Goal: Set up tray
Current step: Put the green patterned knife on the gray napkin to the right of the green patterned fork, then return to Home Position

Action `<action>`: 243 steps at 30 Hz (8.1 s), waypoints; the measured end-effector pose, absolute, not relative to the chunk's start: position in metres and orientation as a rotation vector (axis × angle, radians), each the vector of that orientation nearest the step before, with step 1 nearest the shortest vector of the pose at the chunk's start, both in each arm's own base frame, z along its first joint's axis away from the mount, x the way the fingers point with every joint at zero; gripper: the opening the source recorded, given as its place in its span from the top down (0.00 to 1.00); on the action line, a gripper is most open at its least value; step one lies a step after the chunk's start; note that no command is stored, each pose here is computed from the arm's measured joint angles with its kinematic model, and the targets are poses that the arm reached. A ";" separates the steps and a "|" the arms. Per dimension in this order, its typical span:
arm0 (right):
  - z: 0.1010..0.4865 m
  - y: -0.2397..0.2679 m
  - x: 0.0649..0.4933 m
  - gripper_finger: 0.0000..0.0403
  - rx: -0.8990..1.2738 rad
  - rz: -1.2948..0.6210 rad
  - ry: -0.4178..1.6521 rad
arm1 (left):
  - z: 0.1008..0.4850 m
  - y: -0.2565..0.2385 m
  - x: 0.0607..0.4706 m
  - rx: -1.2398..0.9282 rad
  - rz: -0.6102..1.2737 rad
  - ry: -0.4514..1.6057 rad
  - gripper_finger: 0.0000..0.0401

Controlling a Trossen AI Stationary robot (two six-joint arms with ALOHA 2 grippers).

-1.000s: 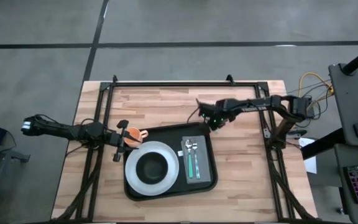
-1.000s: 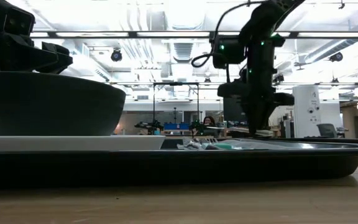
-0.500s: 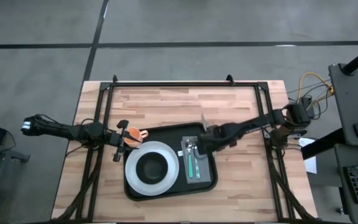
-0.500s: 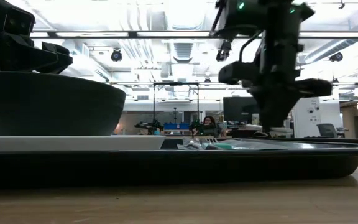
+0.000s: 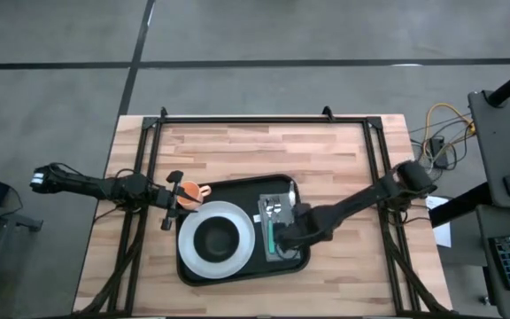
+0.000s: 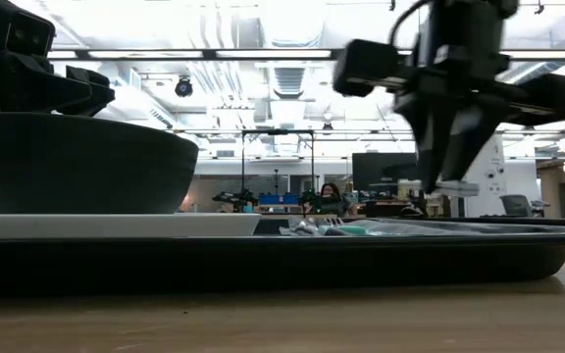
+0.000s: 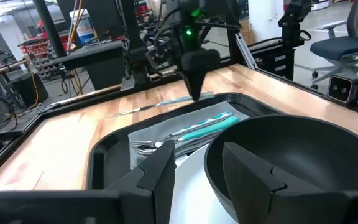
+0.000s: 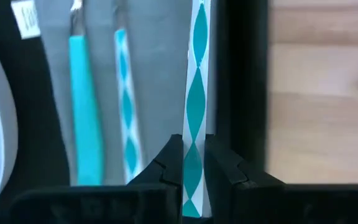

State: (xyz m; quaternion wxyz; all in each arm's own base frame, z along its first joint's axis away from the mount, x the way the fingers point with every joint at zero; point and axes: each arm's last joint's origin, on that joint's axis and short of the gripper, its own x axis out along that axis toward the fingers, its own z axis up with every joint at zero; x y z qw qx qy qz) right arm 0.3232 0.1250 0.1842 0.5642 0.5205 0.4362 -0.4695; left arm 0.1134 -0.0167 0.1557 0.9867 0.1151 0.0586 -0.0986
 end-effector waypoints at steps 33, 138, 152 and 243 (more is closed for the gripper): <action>0.153 0.140 0.358 0.93 1.164 -1.127 1.139 | 0.156 -0.017 0.113 0.231 -0.198 0.118 0.71; 0.213 0.084 0.303 0.68 0.020 -0.228 0.342 | 0.156 -0.017 0.113 0.231 -0.198 0.118 0.71; 0.204 0.042 0.243 0.68 -0.033 -0.100 0.280 | 0.154 -0.017 0.114 0.232 -0.200 0.132 0.71; 0.162 -0.003 0.101 0.67 -0.262 -0.038 0.071 | 0.153 -0.017 0.114 0.232 -0.201 0.147 0.71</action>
